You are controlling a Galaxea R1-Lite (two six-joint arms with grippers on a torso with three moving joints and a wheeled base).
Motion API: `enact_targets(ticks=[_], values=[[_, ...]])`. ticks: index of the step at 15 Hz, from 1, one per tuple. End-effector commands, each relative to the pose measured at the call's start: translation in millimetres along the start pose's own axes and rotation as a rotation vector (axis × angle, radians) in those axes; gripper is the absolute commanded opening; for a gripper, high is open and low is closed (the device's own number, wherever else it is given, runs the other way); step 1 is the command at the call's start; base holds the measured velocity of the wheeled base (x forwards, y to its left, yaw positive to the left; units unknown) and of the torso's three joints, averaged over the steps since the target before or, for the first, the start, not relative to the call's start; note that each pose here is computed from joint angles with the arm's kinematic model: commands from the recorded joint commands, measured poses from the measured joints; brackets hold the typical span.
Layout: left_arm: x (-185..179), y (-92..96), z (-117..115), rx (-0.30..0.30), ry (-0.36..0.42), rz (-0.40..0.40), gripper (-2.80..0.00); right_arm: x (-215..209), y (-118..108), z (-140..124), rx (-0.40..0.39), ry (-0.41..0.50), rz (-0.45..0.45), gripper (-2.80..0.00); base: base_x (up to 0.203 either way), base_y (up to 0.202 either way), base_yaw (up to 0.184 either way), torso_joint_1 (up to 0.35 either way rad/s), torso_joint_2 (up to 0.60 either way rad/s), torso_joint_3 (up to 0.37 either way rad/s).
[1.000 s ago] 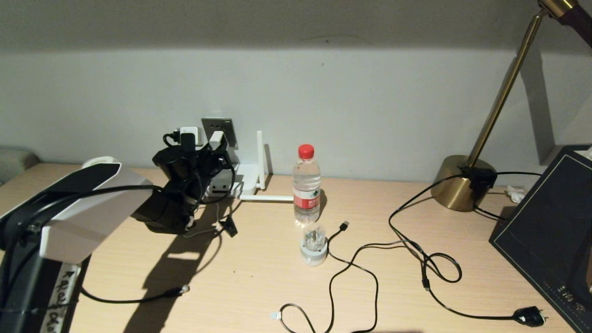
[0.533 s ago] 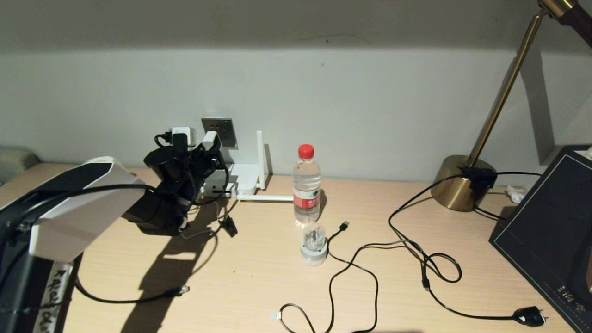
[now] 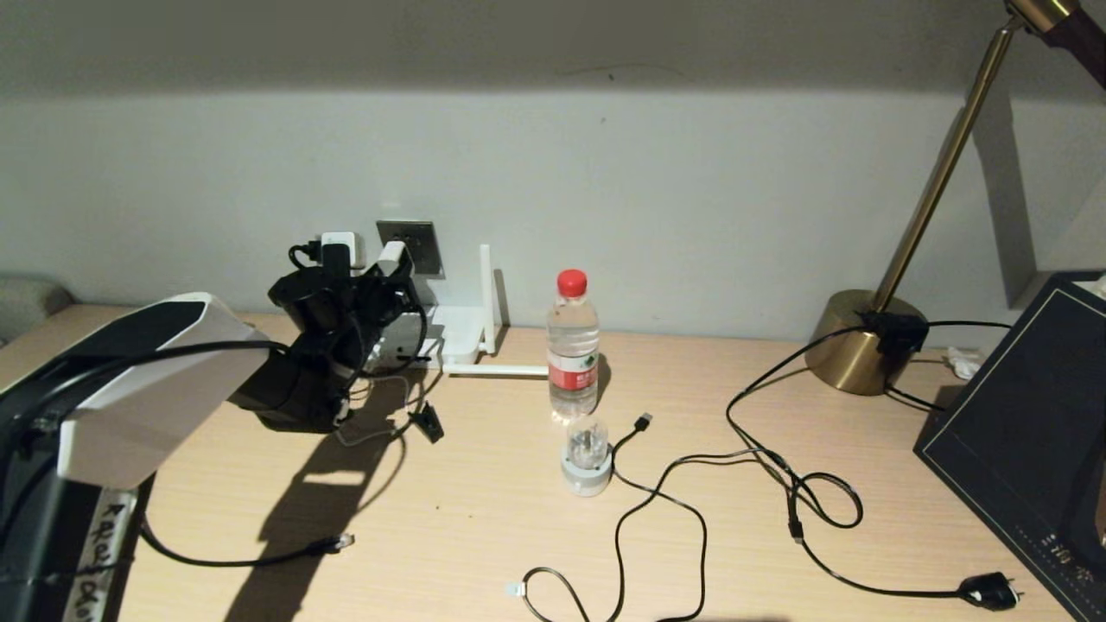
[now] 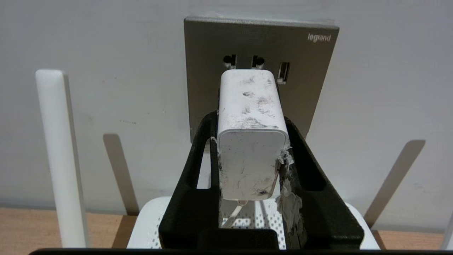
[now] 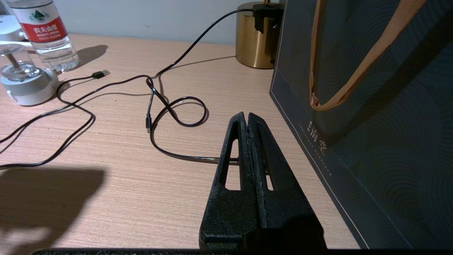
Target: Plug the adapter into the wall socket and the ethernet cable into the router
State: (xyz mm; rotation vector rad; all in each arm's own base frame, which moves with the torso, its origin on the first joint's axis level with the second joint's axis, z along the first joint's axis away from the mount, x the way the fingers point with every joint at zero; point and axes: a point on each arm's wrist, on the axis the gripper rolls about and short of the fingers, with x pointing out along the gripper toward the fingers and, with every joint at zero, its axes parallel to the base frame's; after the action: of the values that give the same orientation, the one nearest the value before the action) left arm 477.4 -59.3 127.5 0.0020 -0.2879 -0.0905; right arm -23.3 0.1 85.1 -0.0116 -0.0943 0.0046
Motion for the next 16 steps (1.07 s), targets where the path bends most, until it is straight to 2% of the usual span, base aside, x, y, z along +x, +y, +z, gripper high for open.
enact_targets(ticks=[1,8,16], values=[[4,-0.4,2,-0.001,-0.016,0.0,-2.8,2,0,-10,-0.001,0.036,0.001,-2.8,0.0,0.0,0.0,0.0,0.0,0.0],[9,-3.0,-3,-0.001,0.001,-0.003,-2.8,2,0,-10,-0.001,0.036,0.001,-2.8,0.0,0.0,0.0,0.0,0.0,0.0],[17,-3.9,4,-0.002,-0.009,-0.005,-2.8,2,0,-10,-0.001,0.036,0.001,-2.8,0.0,0.0,0.0,0.0,0.0,0.0]])
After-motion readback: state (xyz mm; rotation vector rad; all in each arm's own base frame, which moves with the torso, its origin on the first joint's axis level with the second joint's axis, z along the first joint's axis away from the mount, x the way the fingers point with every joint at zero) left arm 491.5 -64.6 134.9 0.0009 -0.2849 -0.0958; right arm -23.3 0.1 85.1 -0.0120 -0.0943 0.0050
